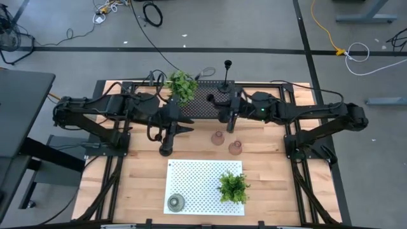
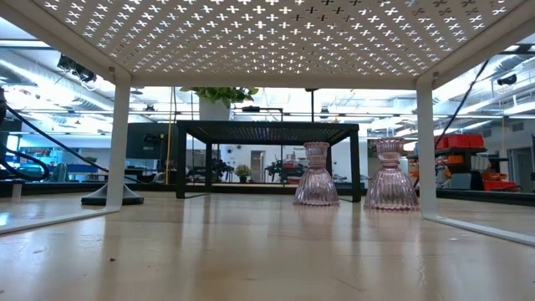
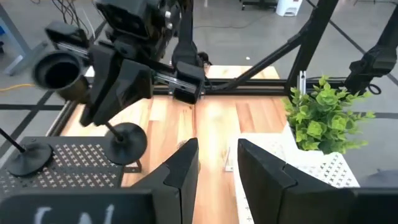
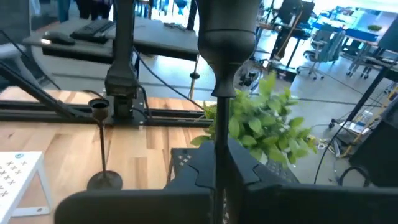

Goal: Pick & Place candle stick holders
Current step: Put the big black candle holder on the black shelf aligned with the other big black candle holder

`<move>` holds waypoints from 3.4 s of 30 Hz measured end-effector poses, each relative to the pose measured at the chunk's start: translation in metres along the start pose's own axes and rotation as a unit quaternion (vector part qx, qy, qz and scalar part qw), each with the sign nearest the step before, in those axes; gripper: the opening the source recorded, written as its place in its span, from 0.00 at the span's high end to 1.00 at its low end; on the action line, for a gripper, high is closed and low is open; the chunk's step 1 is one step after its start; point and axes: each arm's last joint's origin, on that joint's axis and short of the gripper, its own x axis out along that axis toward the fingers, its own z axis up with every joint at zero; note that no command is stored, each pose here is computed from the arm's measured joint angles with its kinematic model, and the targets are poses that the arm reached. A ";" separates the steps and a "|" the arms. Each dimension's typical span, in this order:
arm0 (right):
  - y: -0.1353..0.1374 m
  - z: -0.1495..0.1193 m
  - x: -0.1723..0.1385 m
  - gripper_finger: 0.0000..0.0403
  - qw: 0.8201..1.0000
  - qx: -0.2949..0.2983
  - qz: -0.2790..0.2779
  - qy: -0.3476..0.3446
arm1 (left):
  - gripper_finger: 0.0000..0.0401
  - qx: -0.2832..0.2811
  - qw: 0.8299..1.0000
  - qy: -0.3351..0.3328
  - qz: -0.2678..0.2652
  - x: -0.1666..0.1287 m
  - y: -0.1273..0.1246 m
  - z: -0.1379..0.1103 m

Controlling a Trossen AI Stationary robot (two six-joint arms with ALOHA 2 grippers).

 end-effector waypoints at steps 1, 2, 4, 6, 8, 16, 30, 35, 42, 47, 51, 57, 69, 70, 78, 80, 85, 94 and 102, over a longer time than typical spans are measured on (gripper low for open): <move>-0.001 -0.004 -0.004 1.00 1.000 0.002 -0.002 -0.009 | 0.71 0.002 1.000 -0.001 0.000 0.000 0.000 0.000; -0.001 -0.007 -0.008 1.00 1.000 0.005 -0.003 -0.023 | 0.71 0.003 1.000 -0.001 0.000 0.000 0.000 0.000; -0.004 -0.010 -0.017 1.00 0.999 0.013 -0.011 -0.052 | 0.71 0.003 1.000 -0.001 0.000 0.000 0.000 0.000; -0.007 -0.012 -0.025 1.00 0.996 0.020 -0.022 -0.086 | 0.71 0.003 1.000 -0.001 0.001 0.000 0.000 0.000; -0.011 -0.016 -0.030 1.00 0.993 0.025 -0.032 -0.112 | 0.71 0.003 1.000 -0.001 0.006 0.000 0.000 0.000; -0.026 -0.053 -0.034 1.00 0.984 0.053 -0.080 -0.149 | 0.71 0.003 1.000 -0.002 0.010 0.000 0.001 0.000; -0.052 -0.082 -0.033 1.00 0.980 0.064 -0.094 -0.161 | 0.71 0.003 1.000 -0.001 0.010 0.001 0.001 0.000; -0.058 -0.089 -0.024 1.00 0.981 0.067 -0.072 -0.167 | 0.71 0.003 1.000 -0.004 0.020 0.001 0.001 0.001; -0.068 -0.106 -0.013 1.00 0.985 0.063 -0.076 -0.139 | 0.71 0.002 0.999 -0.006 0.034 0.001 0.002 0.001; -0.077 -0.112 -0.010 1.00 0.985 0.067 -0.076 -0.138 | 0.71 0.002 0.999 -0.008 0.045 0.001 0.003 0.001; -0.081 -0.114 -0.009 1.00 0.985 0.064 -0.076 -0.143 | 0.71 0.002 0.999 -0.008 0.046 0.001 0.003 0.001; -0.087 -0.116 -0.008 1.00 0.982 0.071 -0.072 -0.162 | 0.71 0.002 0.999 -0.008 0.049 0.001 0.003 0.001; -0.090 -0.128 0.001 1.00 0.980 0.082 -0.072 -0.169 | 0.71 0.004 0.999 -0.006 0.049 0.001 0.003 0.001; -0.091 -0.128 0.001 1.00 0.980 0.082 -0.073 -0.169 | 0.71 0.004 0.999 -0.005 0.050 0.001 0.003 0.001; -0.093 -0.129 0.001 1.00 0.980 0.079 -0.070 -0.166 | 0.71 0.008 0.999 -0.005 0.050 0.001 0.003 0.001; -0.093 -0.129 0.001 1.00 0.981 0.078 -0.064 -0.167 | 0.71 0.008 0.999 -0.005 0.050 0.001 0.003 0.001; -0.096 -0.119 0.005 1.00 0.981 0.081 -0.045 -0.168 | 0.71 0.007 0.999 -0.005 0.051 0.001 0.004 0.001; -0.100 -0.112 0.016 1.00 0.990 0.070 -0.036 -0.119 | 0.71 0.006 0.999 -0.005 0.052 0.001 0.005 0.001; -0.098 -0.112 0.004 1.00 0.989 0.072 -0.050 -0.122 | 0.71 0.008 0.999 0.006 0.053 0.001 0.005 -0.001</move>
